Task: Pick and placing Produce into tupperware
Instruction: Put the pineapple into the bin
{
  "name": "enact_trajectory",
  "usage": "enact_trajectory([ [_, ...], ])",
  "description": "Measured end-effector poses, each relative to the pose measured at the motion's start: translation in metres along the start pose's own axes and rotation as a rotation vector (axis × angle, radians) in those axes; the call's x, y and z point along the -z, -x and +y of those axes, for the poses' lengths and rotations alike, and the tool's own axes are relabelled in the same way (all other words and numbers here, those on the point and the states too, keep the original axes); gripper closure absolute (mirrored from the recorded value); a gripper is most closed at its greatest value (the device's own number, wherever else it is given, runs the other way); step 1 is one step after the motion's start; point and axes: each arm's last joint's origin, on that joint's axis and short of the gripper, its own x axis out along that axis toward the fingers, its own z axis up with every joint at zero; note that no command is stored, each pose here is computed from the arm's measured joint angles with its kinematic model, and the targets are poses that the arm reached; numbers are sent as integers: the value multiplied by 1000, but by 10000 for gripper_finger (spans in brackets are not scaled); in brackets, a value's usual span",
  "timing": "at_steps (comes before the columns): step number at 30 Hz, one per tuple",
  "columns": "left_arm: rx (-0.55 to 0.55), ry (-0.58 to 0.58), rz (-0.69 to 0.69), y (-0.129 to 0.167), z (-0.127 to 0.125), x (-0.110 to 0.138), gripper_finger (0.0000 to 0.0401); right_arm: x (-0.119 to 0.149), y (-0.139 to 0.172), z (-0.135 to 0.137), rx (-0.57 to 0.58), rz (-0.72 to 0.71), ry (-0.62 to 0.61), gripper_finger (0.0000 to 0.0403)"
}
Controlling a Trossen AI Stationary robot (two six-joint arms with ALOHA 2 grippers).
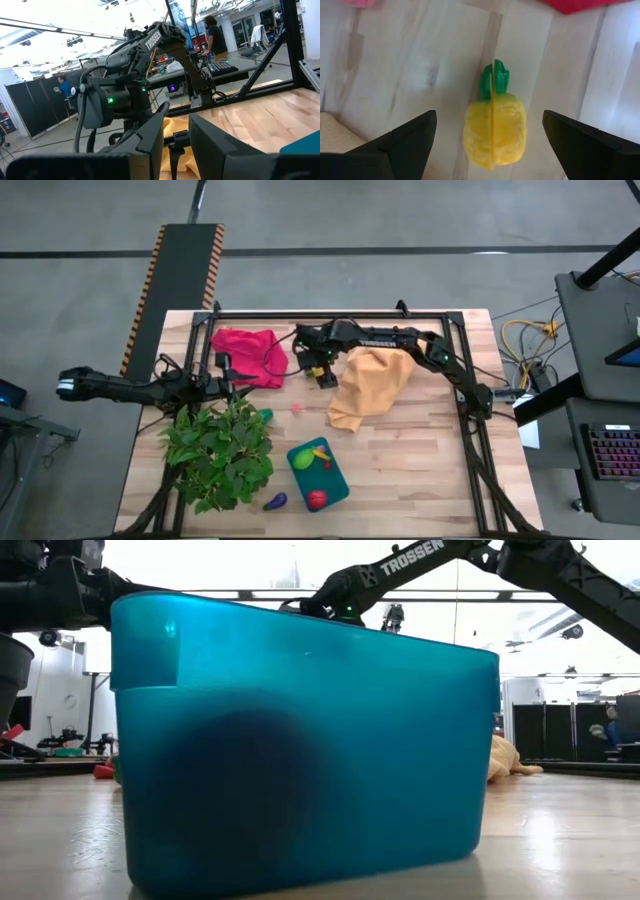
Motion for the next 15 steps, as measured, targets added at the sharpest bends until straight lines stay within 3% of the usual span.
enact_trajectory([
  [15,0,0,0,0,0,0,323,14,-16,-2,27,51,-38,46],
])
